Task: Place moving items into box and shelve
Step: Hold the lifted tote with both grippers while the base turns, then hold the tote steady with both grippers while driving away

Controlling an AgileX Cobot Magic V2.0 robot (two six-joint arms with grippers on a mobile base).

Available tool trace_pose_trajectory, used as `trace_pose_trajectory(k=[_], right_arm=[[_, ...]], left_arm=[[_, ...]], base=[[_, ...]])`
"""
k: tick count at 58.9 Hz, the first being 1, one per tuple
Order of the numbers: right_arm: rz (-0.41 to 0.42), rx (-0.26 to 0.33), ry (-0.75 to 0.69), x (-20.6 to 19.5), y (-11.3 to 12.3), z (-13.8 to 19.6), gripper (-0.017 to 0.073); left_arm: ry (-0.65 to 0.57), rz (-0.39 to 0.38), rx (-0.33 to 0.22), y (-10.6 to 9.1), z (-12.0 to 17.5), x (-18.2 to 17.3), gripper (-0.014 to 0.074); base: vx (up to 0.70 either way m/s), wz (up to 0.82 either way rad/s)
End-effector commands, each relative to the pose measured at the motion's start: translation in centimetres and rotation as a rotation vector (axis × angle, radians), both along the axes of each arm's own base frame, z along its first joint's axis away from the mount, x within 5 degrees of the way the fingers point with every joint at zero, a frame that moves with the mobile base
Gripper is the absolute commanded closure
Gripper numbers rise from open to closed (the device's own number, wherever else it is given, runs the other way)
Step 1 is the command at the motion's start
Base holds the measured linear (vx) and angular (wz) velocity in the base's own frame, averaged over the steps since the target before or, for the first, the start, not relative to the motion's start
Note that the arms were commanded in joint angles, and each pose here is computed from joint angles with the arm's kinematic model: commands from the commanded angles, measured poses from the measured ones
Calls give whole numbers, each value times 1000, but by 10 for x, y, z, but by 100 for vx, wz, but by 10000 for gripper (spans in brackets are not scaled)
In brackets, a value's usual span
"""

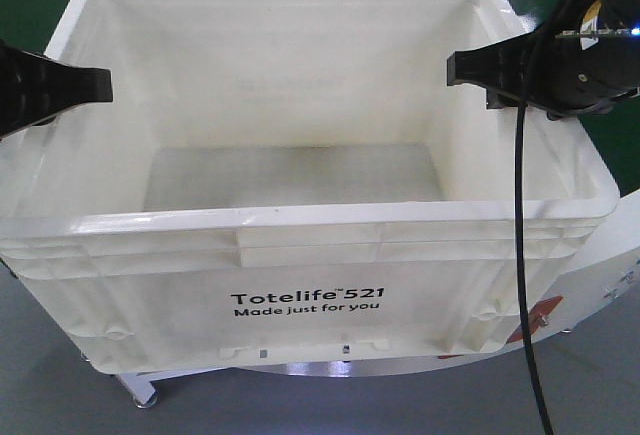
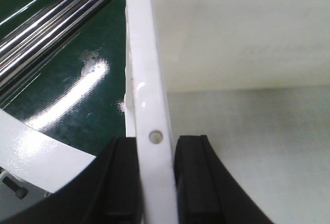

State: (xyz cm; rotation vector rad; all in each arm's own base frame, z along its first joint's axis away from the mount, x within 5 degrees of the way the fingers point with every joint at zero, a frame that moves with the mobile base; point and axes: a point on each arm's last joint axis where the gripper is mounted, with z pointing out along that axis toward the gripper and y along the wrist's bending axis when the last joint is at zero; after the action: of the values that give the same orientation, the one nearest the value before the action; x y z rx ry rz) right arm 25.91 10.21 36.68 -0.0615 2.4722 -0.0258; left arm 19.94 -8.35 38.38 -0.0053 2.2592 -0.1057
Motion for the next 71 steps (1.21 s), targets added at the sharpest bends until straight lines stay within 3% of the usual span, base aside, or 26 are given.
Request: trace_pose_trajectory(k=[1, 33, 71], right_arm=[[43, -14, -184, -2, -5, 30, 575], [43, -14, -184, -2, -5, 30, 575], [43, -14, -184, -2, -5, 30, 575]], left_arm=[[-198, -55, -27, 0, 30, -2, 617], [-198, -55, -27, 0, 30, -2, 617], [-198, -55, -27, 0, 30, -2, 617]], base=[[0, 0], [-4, 10], [-8, 38]])
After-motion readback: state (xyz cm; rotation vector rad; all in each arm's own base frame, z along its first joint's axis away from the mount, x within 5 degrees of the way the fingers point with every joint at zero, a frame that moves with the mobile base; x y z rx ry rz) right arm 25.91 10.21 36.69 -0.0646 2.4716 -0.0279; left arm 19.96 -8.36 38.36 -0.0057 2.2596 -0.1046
